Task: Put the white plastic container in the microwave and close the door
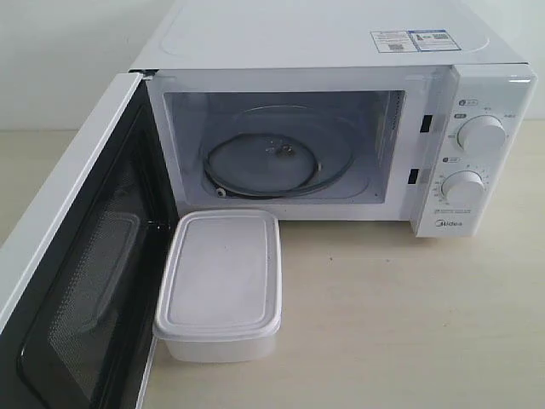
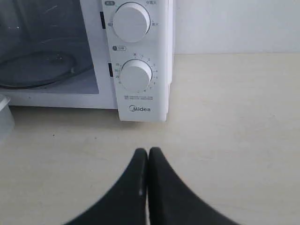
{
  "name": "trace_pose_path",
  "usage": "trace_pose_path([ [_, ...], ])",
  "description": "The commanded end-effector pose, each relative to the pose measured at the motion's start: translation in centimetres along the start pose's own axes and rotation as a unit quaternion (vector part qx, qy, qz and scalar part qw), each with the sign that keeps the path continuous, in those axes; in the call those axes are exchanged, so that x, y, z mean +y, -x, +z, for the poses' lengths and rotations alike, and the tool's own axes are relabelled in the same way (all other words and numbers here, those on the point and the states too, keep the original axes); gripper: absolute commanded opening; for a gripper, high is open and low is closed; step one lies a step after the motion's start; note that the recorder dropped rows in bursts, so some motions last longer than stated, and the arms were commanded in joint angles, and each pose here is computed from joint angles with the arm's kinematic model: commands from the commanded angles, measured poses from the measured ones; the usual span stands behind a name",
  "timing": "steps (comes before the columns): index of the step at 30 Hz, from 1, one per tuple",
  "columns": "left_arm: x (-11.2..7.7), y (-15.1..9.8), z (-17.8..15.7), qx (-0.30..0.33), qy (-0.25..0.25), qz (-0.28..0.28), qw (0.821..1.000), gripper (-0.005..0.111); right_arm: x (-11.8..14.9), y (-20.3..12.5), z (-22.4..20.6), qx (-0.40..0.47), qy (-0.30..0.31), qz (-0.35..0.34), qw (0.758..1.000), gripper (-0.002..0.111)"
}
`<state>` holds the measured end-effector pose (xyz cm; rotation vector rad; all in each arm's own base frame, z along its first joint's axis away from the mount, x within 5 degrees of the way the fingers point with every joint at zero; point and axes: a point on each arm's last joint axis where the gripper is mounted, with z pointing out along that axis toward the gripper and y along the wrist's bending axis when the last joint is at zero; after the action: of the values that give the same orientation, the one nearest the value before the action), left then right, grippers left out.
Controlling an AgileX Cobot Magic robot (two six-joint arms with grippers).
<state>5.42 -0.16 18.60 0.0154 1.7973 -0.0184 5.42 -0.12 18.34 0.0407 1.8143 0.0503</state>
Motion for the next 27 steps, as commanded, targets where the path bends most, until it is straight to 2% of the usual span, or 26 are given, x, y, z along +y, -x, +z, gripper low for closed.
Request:
trace_pose_path([
  [1, 0.0, -0.1, 0.0, 0.000, 0.002, 0.004, 1.000, 0.004, 0.0, 0.1, 0.0, -0.009, 0.001, -0.003, 1.000, 0.000],
  [4, 0.0, -0.1, 0.0, 0.000, 0.002, 0.004, 1.000, 0.004, 0.2, 0.8, -0.1, -0.043, 0.009, -0.003, 0.999, 0.000],
  [6, 0.0, -0.1, 0.0, 0.000, 0.002, 0.004, 1.000, 0.004, 0.4, 1.7, -0.2, -0.095, 0.022, -0.003, 0.995, 0.000],
  [10, 0.0, -0.1, 0.0, 0.000, 0.002, 0.004, 1.000, 0.004, 0.9, 3.8, -0.9, -0.218, 0.050, -0.003, 0.975, 0.000],
  [18, 0.0, -0.1, 0.0, 0.000, 0.002, 0.004, 1.000, 0.004, 1.3, 5.7, -2.1, -0.332, 0.078, 0.009, 0.940, 0.000],
  [19, 0.0, -0.1, 0.0, 0.000, 0.002, 0.004, 1.000, 0.004, 1.4, 6.7, -3.2, -0.406, 0.094, 0.023, 0.909, 0.000],
  [20, 0.0, -0.1, 0.0, 0.000, 0.002, 0.004, 1.000, 0.004, 1.5, 7.2, -3.7, -0.439, 0.101, 0.023, 0.892, 0.000],
  [21, 0.0, -0.1, 0.0, 0.000, 0.002, 0.004, 1.000, 0.004, 1.6, 8.0, -5.2, -0.520, 0.120, 0.025, 0.845, 0.000],
  [23, 0.0, -0.1, 0.0, 0.000, 0.002, 0.004, 1.000, 0.004, 1.1, 9.2, -7.3, -0.613, 0.130, 0.063, 0.776, 0.000],
  [24, 0.0, -0.1, 0.0, 0.000, 0.002, 0.004, 1.000, 0.004, 0.8, 10.3, -8.5, -0.643, 0.131, 0.088, 0.749, 0.000],
  [25, 0.0, -0.1, 0.0, 0.000, 0.002, 0.004, 1.000, 0.004, 0.6, 11.5, -9.5, -0.659, 0.132, 0.104, 0.733, 0.000],
  [26, 0.0, -0.1, 0.0, 0.000, 0.002, 0.004, 1.000, 0.004, 0.6, 12.8, -10.3, -0.656, 0.133, 0.115, 0.734, 0.000],
  [27, 0.0, -0.1, 0.0, 0.000, 0.002, 0.004, 1.000, 0.004, 0.7, 14.3, -10.9, -0.636, 0.132, 0.117, 0.751, 0.000],
])
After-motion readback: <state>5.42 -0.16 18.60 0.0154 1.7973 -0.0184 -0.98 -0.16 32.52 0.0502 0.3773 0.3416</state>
